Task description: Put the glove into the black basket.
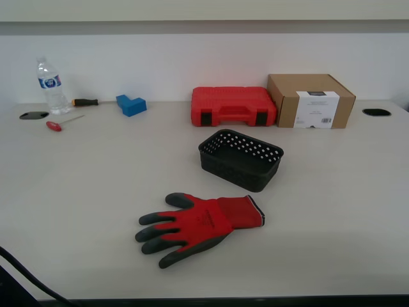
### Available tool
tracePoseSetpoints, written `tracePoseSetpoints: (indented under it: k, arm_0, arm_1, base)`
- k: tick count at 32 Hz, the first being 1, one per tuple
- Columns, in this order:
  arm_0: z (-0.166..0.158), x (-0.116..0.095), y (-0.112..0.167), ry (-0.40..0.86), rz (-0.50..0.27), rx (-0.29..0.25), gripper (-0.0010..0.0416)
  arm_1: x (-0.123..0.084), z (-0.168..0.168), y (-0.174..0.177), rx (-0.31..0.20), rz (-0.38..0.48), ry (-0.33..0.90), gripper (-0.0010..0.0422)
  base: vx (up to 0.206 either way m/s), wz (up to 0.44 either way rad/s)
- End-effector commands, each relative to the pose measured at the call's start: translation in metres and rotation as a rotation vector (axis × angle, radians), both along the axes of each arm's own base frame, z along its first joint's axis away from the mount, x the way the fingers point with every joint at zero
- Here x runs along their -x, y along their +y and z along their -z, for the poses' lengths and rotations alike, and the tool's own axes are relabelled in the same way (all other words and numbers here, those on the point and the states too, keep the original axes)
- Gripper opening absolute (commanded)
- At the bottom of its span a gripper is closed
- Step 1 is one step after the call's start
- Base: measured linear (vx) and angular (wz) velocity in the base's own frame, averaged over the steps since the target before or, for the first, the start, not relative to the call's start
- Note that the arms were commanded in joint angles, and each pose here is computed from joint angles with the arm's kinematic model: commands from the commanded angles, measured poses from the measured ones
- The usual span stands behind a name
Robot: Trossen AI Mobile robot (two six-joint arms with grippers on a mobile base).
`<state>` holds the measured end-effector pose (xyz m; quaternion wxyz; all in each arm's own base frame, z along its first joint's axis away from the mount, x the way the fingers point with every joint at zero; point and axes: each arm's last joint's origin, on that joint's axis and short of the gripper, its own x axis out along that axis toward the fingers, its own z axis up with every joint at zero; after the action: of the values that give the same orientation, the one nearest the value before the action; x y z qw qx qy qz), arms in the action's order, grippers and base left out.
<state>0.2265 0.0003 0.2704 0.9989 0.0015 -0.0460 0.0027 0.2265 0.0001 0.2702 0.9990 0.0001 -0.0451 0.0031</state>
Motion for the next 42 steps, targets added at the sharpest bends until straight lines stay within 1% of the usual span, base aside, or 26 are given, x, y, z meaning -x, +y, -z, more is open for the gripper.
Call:
tracePoseSetpoints:
  k: [1,42]
  arm_0:
    - [-0.0004,0.0000,0.0001,-0.003,-0.001,0.000,0.0001]
    - [-0.0004,-0.0001,0.0001,-0.002,-0.001,0.000,0.0001]
  arm_1:
    - [0.0000,-0.0004,0.0000,0.000,-0.002,-0.003,0.0000]
    - [0.0000,-0.0004,0.0001,0.000,-0.002,-0.003,0.0000]
  base:
    - [0.000,0.000]
    - [0.000,0.000]
